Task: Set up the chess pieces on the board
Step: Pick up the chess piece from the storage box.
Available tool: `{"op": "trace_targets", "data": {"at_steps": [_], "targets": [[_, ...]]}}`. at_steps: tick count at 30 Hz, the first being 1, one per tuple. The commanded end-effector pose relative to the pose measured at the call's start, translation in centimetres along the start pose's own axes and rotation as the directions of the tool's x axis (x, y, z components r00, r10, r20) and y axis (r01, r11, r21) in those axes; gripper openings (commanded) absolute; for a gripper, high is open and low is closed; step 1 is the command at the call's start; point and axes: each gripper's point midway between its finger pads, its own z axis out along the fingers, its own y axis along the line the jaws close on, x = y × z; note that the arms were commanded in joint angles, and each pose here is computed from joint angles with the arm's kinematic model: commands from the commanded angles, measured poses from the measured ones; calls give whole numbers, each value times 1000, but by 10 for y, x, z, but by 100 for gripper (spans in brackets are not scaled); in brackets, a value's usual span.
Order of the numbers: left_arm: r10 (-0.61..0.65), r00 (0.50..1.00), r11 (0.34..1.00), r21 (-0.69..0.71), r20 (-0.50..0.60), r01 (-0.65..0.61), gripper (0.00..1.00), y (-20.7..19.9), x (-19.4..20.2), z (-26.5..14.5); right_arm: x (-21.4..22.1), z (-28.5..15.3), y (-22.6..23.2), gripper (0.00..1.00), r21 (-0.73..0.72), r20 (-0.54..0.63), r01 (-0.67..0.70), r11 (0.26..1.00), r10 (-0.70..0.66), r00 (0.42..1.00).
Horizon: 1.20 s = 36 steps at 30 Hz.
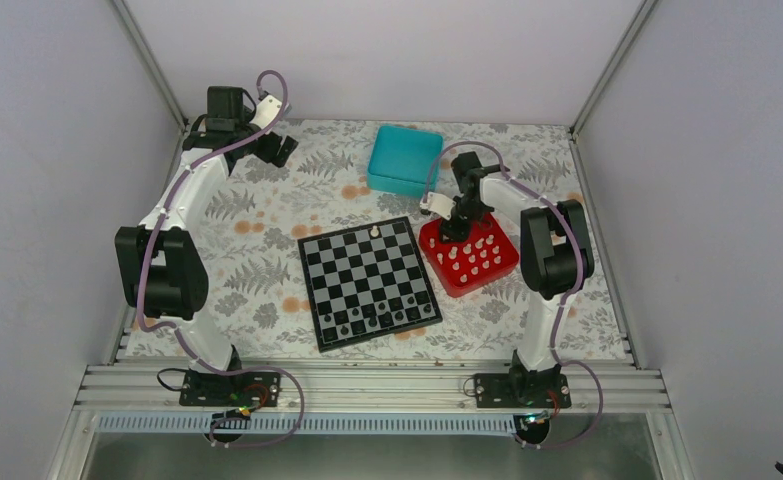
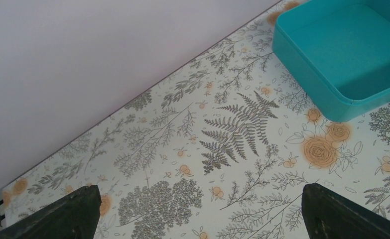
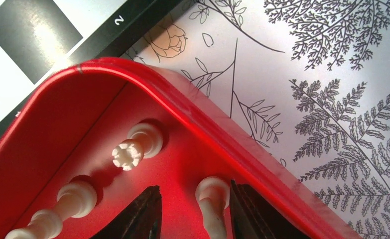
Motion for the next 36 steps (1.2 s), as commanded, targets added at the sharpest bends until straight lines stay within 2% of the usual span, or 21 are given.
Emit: {"op": "trace_targets", "data": {"at_steps": [1,13,21,30,36], "targets": [[18,999,1000,11,37,-19,100,-3,-11,-11,0,-1,1,38,9,-4,12,1000,-12,1000],[21,999,1000,15,32,-22,100,-4,-10,-10,1,-1,-8,25,30,-13,9,1000,-8,1000],[16,999,1000,25,31,-17,100,-4,-10,-7,-3,-10,-13,6,53,1,5,999,-5,1000],[26,999,999,24,33,-27,100,-4,-13,-11,-35,-78,-7,5,82,19,52,995,-54,998],[26,999,999,27,40,-27,100,-5,-13,-12,-87,-101,2,6,118,53,158,980,-165,985]]}}
